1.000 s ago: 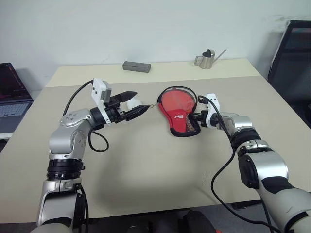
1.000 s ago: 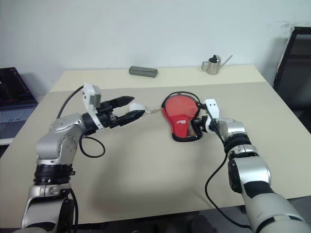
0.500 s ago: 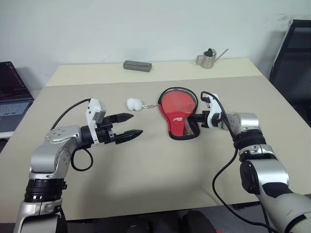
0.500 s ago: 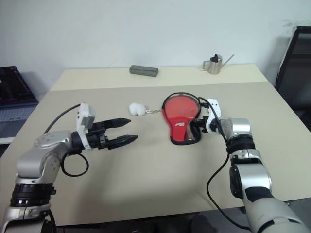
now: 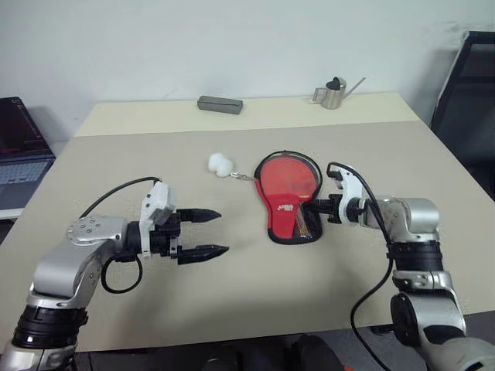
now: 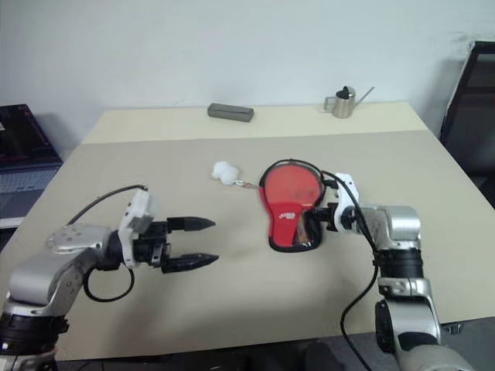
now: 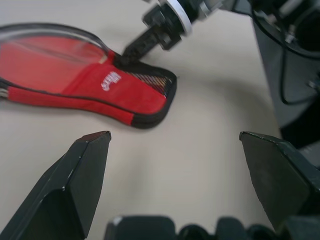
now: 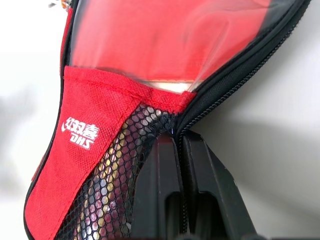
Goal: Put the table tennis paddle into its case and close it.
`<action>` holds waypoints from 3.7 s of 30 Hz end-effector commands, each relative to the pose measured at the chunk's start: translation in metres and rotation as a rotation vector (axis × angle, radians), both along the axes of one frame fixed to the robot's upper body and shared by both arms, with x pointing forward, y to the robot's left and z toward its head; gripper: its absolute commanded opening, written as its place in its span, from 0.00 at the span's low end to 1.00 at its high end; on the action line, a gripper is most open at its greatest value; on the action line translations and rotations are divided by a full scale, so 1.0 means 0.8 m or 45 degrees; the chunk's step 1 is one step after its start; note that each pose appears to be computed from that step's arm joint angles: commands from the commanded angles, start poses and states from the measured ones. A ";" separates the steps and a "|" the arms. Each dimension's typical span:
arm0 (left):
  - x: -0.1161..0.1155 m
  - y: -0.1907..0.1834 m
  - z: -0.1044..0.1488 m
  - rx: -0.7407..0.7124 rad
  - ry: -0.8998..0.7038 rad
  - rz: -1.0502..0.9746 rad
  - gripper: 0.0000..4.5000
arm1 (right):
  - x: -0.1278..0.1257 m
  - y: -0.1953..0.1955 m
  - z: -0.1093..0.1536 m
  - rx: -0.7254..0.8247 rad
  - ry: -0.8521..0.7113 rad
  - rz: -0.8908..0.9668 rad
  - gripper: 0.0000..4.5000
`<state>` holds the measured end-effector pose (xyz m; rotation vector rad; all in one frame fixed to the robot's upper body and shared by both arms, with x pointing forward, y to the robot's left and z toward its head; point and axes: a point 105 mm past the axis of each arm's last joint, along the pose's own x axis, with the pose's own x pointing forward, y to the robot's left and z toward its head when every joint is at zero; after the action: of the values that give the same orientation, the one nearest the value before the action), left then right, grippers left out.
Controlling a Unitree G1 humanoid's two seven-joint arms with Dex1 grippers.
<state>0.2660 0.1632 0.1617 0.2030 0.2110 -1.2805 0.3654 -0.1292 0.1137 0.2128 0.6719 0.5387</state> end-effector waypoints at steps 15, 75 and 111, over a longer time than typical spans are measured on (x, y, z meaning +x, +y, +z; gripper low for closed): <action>-0.020 -0.027 0.006 0.043 -0.038 -0.244 1.00 | -0.115 -0.005 -0.029 -0.089 0.145 0.229 0.00; -0.018 -0.030 -0.005 0.021 -0.030 -0.206 1.00 | -0.146 -0.022 0.055 -0.028 -0.222 0.316 0.87; 0.072 -0.003 0.021 -0.093 -0.238 0.378 1.00 | -0.063 0.071 0.008 0.007 -0.780 0.627 0.99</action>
<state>0.3239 0.1610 0.1689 0.2055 0.0528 -0.9442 0.3121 -0.0738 0.1164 -0.0970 0.1428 1.0230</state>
